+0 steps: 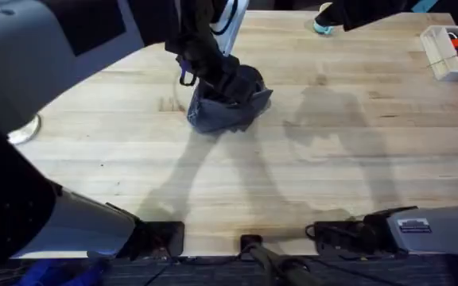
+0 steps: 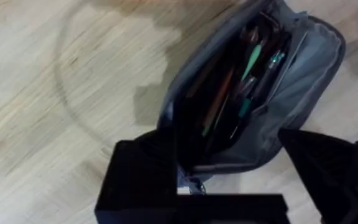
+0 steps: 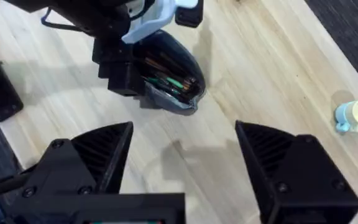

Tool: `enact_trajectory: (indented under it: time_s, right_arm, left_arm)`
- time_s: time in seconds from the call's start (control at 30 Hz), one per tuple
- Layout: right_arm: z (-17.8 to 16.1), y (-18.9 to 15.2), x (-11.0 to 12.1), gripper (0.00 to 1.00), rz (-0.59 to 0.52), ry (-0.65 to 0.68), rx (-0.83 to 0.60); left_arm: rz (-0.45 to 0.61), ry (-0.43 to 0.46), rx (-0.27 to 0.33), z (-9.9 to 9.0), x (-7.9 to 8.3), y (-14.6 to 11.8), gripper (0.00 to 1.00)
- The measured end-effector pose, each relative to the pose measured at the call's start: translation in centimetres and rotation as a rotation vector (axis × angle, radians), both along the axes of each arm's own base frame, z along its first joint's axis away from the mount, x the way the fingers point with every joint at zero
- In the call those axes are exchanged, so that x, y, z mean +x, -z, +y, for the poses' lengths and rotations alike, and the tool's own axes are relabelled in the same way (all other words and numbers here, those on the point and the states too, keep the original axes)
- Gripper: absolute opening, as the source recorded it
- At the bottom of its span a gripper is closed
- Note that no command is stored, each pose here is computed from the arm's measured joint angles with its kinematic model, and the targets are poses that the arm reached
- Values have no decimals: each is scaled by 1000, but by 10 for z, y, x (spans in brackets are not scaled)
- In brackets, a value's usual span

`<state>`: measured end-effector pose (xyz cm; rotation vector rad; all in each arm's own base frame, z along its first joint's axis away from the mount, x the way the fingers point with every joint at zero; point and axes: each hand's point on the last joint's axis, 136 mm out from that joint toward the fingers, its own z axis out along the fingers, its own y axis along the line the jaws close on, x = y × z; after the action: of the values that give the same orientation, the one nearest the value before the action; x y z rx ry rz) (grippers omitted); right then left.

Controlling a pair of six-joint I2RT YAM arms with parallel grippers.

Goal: Unzip the bag, pick up the pens from the table one at a time and place them inside, then zip the bag closed.

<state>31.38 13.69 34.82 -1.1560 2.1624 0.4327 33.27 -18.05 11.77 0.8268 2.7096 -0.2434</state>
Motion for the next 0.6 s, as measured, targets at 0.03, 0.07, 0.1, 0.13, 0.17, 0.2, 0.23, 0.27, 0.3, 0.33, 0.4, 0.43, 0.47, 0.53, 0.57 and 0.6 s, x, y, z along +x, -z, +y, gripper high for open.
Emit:
enact_trajectory:
  time_s: [0.03, 0.07, 0.1, 0.13, 0.17, 0.2, 0.23, 0.27, 0.3, 0.33, 0.4, 0.43, 0.47, 0.53, 0.57, 0.6]
  right_arm:
    - [0, 0, 0, 996, 0, 0, 0]
    - [0, 0, 0, 996, 0, 0, 0]
    - [0, 0, 0, 996, 0, 0, 0]
    - [0, 0, 0, 996, 0, 0, 0]
    - [0, 0, 0, 996, 0, 0, 0]
    - [0, 0, 0, 996, 0, 0, 0]
    - [0, 0, 0, 996, -1, 0, 0]
    - [0, 0, 0, 996, 0, 0, 0]
    - [0, 0, 0, 996, -1, -1, 0]
    - [1, 0, 0, 996, 0, -2, 0]
    - [4, -1, -2, 996, 1, -13, 7]
    - [8, -1, -4, 996, 4, -27, 15]
    - [13, -1, -7, 996, 11, -45, 24]
    - [24, -1, -17, 996, 31, -85, 35]
    - [28, -1, -20, 996, 36, -101, 39]
    - [33, -1, -24, 996, 41, -117, 42]
  left_arm:
    - [-2, 5, 0, -1, 0, 0, 981]
    - [-1, 7, 1, -1, -1, 0, 989]
    - [-1, 8, 1, -1, -1, 0, 991]
    - [1, 9, 2, -1, -1, 0, 992]
    - [1, 11, 3, -1, -1, 0, 993]
    - [1, 12, 3, -1, -1, 0, 993]
    - [0, 12, 2, -1, -1, 0, 993]
    - [-2, 14, -1, -1, -2, -1, 992]
    - [-5, 15, -3, -1, -2, -3, 993]
    - [-9, 15, -5, -1, -3, -5, 993]
    - [-24, 16, -12, 0, -4, -13, 993]
    - [-37, 18, -16, 1, -6, -19, 993]
    - [-50, 24, -20, 2, -8, -26, 993]
    - [-89, 48, -27, 4, -13, -42, 993]
    - [-107, 64, -28, 6, -16, -50, 992]
    - [-122, 78, -27, 9, -19, -56, 993]
